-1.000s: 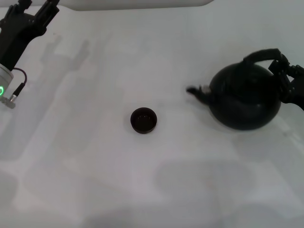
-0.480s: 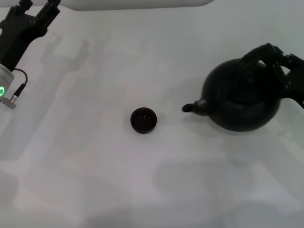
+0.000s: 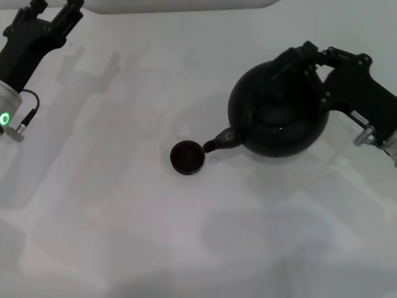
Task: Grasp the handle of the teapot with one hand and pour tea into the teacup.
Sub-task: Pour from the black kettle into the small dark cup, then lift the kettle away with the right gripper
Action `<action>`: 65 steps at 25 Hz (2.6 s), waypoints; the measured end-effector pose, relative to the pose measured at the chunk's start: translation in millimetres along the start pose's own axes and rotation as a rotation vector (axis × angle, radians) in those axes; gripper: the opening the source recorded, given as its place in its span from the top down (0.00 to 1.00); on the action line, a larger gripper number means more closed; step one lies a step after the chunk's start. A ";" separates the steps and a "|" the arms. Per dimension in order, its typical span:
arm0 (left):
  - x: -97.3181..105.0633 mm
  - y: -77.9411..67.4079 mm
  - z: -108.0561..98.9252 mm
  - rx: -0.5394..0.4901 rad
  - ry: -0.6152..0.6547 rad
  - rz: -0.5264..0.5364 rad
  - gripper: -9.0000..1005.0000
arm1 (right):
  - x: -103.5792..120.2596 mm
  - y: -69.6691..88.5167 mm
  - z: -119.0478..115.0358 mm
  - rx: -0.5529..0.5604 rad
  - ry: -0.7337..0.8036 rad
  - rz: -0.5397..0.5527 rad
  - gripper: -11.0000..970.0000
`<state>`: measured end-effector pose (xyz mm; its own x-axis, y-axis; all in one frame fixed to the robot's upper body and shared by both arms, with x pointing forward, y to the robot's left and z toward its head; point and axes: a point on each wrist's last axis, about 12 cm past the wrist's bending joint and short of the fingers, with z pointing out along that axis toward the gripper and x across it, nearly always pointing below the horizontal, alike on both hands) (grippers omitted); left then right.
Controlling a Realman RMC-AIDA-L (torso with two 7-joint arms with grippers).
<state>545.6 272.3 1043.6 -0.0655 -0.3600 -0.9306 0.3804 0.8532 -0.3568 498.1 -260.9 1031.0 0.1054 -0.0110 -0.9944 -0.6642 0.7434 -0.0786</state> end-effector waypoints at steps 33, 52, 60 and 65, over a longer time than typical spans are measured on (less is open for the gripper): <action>7.2 1.0 -8.7 -0.005 0.029 -0.024 0.12 | -4.5 12.7 36.5 -0.028 0.009 -0.451 0.85; 8.5 0.8 -9.8 -0.006 0.034 -0.030 0.12 | -5.3 17.1 36.0 -0.038 -0.010 -0.596 0.86; 8.3 2.4 -10.0 -0.012 0.039 -0.028 0.12 | -5.9 18.0 36.3 -0.038 -0.015 -0.623 0.86; 8.0 2.9 -10.1 -0.012 0.039 -0.027 0.12 | -5.2 17.8 35.8 -0.035 -0.010 -0.641 0.87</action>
<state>536.9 275.7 1034.3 -0.1115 -0.3681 -0.9231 0.3666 0.8481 -0.3825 512.2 -223.6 1037.4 0.4966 -0.4395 -0.7485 -0.4911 0.5688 -0.6598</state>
